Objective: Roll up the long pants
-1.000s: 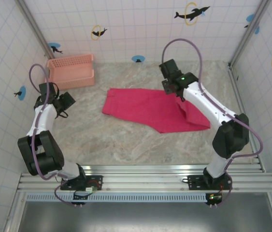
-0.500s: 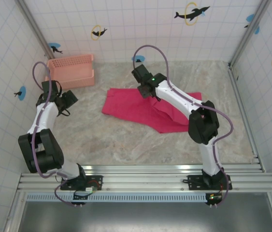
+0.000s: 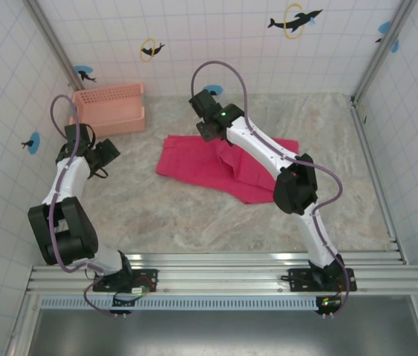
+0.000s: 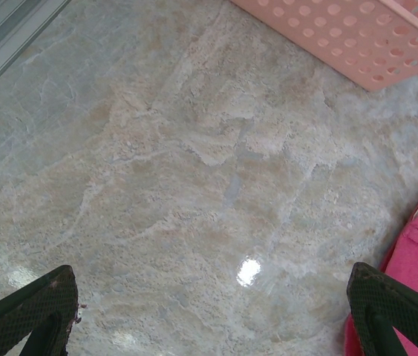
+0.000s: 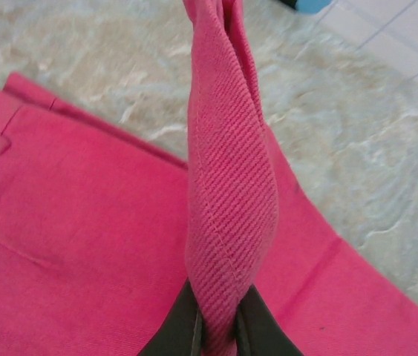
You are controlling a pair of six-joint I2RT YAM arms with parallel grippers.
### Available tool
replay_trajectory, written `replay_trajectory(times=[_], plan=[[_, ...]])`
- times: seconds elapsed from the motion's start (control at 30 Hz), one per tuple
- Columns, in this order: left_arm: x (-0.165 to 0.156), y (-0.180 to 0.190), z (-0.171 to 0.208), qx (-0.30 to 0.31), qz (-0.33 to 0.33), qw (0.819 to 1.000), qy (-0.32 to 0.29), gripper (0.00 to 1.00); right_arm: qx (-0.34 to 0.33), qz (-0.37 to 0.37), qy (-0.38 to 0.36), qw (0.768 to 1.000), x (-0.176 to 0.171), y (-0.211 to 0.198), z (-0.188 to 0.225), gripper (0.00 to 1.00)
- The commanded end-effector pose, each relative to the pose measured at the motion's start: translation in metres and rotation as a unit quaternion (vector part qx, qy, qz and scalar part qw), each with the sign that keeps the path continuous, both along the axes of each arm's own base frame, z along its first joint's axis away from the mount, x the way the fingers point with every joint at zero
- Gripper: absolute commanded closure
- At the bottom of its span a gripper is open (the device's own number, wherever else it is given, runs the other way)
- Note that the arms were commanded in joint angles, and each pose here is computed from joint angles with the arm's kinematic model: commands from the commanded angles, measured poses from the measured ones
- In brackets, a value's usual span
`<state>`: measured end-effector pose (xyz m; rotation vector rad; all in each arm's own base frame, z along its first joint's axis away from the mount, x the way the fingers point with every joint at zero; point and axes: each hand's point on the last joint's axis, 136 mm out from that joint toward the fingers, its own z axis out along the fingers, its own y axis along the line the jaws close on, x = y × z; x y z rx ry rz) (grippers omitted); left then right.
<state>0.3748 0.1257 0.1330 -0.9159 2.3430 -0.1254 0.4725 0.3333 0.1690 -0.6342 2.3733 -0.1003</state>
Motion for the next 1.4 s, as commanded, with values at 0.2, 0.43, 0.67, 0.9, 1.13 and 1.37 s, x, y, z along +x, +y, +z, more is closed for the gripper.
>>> replay_trajectory(times=[0.2, 0.43, 0.67, 0.9, 1.13, 1.37], plan=[[-0.004, -0.005, -0.006, -0.002, -0.009, 1.0, 0.008, 0.05, 0.016, 0.044, 0.033, 0.998, -0.028, 0.023, -0.019, 1.0], [-0.006, -0.006, -0.012, -0.005, -0.005, 1.0, 0.014, 0.05, 0.042, 0.07, 0.036, 0.996, -0.025, 0.051, -0.017, 1.0], [-0.007, -0.005, -0.011, 0.001, -0.008, 1.0, 0.018, 0.05, 0.061, 0.069, 0.023, 0.995, -0.021, 0.057, 0.003, 1.0], [-0.01, -0.004, -0.01, 0.007, -0.009, 1.0, 0.02, 0.05, 0.033, 0.066, 0.011, 0.997, -0.043, 0.025, 0.027, 1.0], [-0.011, -0.004, -0.009, 0.006, -0.007, 1.0, 0.019, 0.05, 0.032, 0.083, 0.036, 0.995, -0.049, 0.023, 0.008, 1.0], [-0.013, -0.005, -0.006, 0.009, -0.008, 1.0, 0.019, 0.05, 0.066, 0.11, 0.056, 0.99, -0.04, 0.056, -0.005, 1.0]])
